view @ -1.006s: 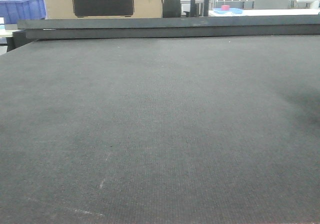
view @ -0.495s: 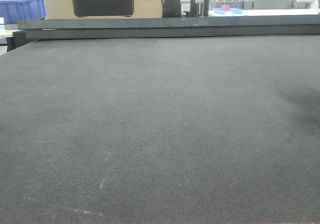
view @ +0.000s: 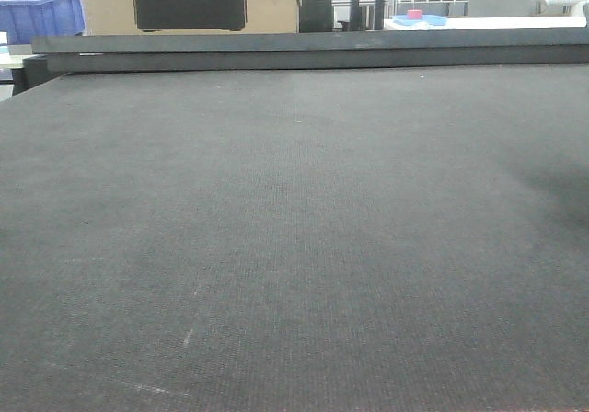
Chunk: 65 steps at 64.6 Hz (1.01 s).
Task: Place valve from conveyor to right shelf box
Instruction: 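Close the left gripper around the white body of the other valve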
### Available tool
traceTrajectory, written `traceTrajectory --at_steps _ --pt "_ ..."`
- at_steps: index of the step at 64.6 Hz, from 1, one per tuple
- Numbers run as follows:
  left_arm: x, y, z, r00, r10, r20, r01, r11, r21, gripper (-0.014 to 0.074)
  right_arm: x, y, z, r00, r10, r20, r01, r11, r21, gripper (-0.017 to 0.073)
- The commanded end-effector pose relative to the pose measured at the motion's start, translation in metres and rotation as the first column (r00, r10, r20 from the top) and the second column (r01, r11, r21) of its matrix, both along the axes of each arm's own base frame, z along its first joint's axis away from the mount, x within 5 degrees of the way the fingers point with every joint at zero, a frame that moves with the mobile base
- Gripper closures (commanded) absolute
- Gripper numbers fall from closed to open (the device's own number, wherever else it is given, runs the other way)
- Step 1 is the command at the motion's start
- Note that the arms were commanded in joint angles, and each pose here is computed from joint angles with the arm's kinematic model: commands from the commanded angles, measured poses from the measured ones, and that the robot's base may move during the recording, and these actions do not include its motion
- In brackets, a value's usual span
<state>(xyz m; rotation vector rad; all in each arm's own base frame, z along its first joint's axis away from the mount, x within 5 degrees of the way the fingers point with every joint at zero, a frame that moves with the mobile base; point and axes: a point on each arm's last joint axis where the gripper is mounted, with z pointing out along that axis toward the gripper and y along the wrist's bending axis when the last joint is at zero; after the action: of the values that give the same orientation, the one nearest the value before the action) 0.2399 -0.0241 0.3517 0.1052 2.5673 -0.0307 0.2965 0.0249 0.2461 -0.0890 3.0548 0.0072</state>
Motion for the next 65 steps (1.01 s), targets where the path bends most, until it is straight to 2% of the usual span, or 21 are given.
traceTrajectory --at_steps 1,5,13,35,40,56,60,65 --pt "0.0 0.0 0.004 1.0 0.001 0.013 -0.001 1.0 -0.011 0.0704 0.001 0.0 0.002 1.0 0.008 0.014 -0.008 1.0 0.0 0.0346" --pt "0.0 0.0 0.004 1.0 0.001 0.013 -0.001 1.0 -0.011 0.0704 0.001 0.0 0.002 1.0 0.008 0.014 -0.008 1.0 0.0 0.0503" --pt "0.0 0.0 0.004 1.0 0.001 0.013 -0.001 1.0 -0.011 0.0704 0.002 0.0 0.002 1.0 0.008 0.018 -0.008 1.0 0.001 0.072" --pt "0.001 -0.001 0.0 1.0 0.001 -0.017 -0.001 1.0 -0.013 0.0694 0.002 0.0 0.002 1.0 0.008 0.019 -0.008 1.0 0.001 0.0727" --pt "0.003 -0.001 -0.005 0.998 0.001 -0.06 -0.002 1.0 -0.009 0.062 0.002 0.0 0.002 1.0 0.005 0.019 -0.006 1.0 0.006 0.0727" --pt "0.021 -0.002 -0.023 0.993 0.006 -0.115 -0.005 1.0 0.005 0.0135 0.002 0.0 0.002 1.0 0.005 0.017 -0.006 1.0 0.006 0.0727" --pt "0.027 -0.002 -0.031 0.99 0.007 -0.143 -0.004 1.0 0.016 0.0073 0.002 0.0 0.002 1.0 0.005 0.017 -0.006 1.0 0.006 0.0727" --pt "0.034 0.0 -0.041 0.984 0.012 -0.178 -0.005 0.999 0.039 0.0065 0.002 0.0 0.002 1.0 0.005 0.017 -0.006 1.0 0.006 0.0727"
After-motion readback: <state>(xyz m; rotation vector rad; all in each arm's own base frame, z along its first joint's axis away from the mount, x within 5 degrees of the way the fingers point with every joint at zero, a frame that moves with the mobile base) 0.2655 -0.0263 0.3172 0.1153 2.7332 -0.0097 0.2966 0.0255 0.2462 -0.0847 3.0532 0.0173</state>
